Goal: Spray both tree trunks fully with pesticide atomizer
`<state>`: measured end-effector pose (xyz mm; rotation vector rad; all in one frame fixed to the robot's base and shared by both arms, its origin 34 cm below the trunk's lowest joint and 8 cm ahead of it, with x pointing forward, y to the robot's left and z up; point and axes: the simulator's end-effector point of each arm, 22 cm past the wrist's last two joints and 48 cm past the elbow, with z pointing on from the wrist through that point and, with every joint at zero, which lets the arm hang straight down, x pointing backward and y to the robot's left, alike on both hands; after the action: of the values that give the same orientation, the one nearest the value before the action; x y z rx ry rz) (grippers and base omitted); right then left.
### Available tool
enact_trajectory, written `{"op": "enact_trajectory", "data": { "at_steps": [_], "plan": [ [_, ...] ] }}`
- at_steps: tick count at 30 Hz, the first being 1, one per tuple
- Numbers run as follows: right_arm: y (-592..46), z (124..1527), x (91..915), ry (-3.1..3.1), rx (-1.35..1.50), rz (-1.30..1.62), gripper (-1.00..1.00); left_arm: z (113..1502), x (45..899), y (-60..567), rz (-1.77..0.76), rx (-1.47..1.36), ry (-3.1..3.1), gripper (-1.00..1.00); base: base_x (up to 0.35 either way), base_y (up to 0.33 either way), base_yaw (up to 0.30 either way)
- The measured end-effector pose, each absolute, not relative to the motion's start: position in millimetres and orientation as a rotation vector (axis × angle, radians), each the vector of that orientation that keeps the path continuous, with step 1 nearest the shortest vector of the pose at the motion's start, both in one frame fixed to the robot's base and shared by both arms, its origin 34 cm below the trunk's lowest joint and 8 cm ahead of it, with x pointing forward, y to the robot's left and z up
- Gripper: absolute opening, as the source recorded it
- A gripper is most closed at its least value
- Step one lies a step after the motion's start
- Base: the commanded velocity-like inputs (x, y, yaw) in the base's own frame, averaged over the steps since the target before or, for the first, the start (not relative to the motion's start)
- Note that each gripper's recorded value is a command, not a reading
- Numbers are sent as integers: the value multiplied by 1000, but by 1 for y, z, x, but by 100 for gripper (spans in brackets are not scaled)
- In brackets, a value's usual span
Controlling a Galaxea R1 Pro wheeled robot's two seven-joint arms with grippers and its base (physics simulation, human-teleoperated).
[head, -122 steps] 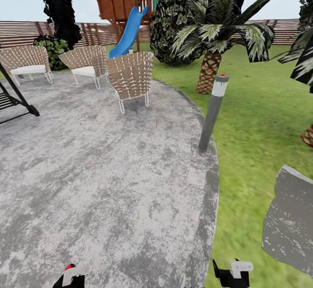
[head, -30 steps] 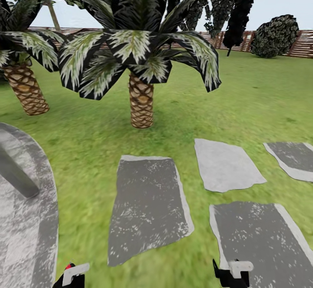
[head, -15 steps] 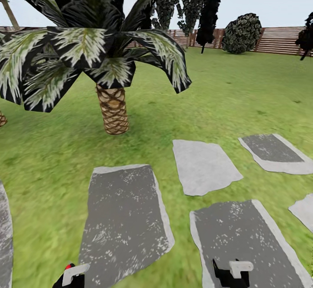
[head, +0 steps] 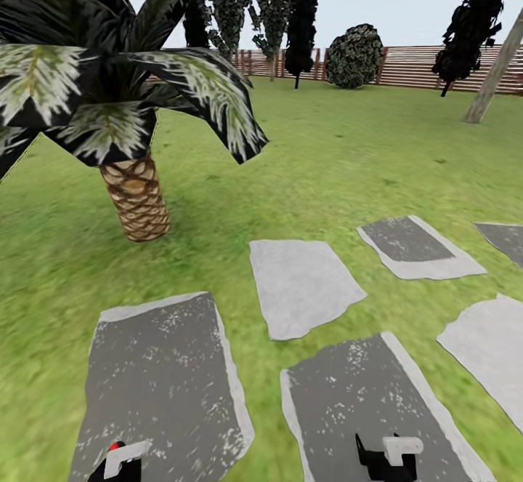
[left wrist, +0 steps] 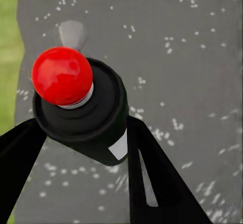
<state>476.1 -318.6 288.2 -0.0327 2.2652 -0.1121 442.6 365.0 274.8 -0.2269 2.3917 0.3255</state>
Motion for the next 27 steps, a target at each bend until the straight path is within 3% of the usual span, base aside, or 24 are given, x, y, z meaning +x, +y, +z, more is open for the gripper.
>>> {"op": "enact_trajectory", "data": {
  "at_steps": [27],
  "plan": [
    [-319,288,476,2265,-33,-112,100,275,443,365,326,-227,2391,-100,243,-180,-300]
  ]
}}
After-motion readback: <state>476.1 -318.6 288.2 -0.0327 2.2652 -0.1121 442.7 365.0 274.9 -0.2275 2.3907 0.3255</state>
